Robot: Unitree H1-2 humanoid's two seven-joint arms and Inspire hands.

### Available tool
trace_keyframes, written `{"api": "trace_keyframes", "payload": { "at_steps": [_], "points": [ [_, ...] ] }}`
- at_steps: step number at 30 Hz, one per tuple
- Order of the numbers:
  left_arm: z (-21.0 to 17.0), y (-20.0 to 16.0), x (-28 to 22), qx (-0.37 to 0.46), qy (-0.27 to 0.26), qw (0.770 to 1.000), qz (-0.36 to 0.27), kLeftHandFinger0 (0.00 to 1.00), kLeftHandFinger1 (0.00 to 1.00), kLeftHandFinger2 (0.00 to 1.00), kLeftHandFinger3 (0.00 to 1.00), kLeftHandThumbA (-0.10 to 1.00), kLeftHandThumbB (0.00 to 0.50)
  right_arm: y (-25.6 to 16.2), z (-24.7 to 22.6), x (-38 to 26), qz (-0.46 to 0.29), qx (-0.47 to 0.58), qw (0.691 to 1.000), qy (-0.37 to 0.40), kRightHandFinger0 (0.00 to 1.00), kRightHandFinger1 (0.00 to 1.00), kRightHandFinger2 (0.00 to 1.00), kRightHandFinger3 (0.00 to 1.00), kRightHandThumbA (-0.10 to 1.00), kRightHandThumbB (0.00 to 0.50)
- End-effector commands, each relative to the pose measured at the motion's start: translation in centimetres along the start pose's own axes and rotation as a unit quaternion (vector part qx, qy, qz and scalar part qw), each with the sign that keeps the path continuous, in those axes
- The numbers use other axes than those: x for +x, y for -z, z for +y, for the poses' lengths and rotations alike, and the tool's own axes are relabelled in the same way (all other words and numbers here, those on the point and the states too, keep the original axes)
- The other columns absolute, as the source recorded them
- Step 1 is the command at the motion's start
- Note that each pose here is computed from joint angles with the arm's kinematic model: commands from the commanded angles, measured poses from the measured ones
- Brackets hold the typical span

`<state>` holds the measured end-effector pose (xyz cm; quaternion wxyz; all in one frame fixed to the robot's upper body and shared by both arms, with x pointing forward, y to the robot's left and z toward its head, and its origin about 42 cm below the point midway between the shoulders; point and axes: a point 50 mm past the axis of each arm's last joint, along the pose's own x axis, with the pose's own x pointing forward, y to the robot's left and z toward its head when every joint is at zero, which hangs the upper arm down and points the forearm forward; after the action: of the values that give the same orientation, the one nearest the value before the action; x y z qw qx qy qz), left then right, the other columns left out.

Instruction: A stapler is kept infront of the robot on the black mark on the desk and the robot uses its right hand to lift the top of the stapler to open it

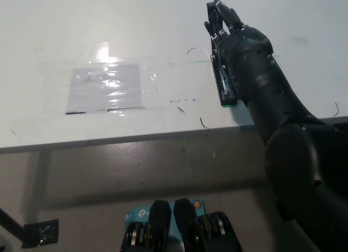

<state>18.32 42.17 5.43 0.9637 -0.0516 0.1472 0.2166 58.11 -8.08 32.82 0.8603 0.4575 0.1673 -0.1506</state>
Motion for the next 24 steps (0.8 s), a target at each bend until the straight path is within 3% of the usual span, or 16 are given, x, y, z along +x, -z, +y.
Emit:
{"api": "trace_keyframes", "payload": {
  "at_steps": [1, 5, 9, 12, 18, 24],
  "points": [
    [0.6, -1.1, -0.2, -0.004, -0.005, 1.000, -0.017, 0.52, 0.61, 0.74, 0.88, 0.31, 0.167, -2.8, 6.6, -2.9, -0.062, 0.015, 0.990, -0.128, 0.41, 0.52, 0.56, 0.81, 0.78, 0.000],
    [0.7, -1.2, 0.0, 0.002, 0.000, 1.000, -0.022, 0.53, 0.62, 0.77, 0.90, 0.32, 0.144, -2.5, 4.9, -2.7, -0.052, 0.023, 0.990, -0.131, 0.38, 0.50, 0.58, 0.83, 0.79, 0.000],
    [0.8, -1.1, -0.1, 0.001, -0.006, 1.000, -0.022, 0.52, 0.60, 0.73, 0.86, 0.33, 0.174, -2.5, 1.9, -4.1, -0.047, 0.039, 0.986, -0.157, 0.52, 0.61, 0.75, 0.97, 0.88, 0.000],
    [0.8, -1.1, -0.1, 0.004, -0.003, 1.000, -0.023, 0.56, 0.64, 0.76, 0.88, 0.35, 0.170, -2.8, 0.1, -5.2, -0.039, 0.051, 0.983, -0.169, 0.57, 0.66, 0.81, 1.00, 0.91, 0.000],
    [0.7, -2.0, 0.1, 0.006, 0.000, 1.000, -0.030, 0.52, 0.61, 0.77, 0.90, 0.33, 0.131, -2.5, -4.8, -8.0, -0.031, 0.067, 0.982, -0.173, 0.58, 0.65, 0.77, 1.00, 0.88, 0.000],
    [1.0, -2.1, 0.6, 0.011, 0.000, 0.999, -0.032, 0.53, 0.60, 0.74, 0.86, 0.35, 0.168, -1.0, -8.3, -9.4, -0.002, 0.054, 0.983, -0.176, 0.60, 0.68, 0.75, 1.00, 0.95, 0.000]
  ]
}}
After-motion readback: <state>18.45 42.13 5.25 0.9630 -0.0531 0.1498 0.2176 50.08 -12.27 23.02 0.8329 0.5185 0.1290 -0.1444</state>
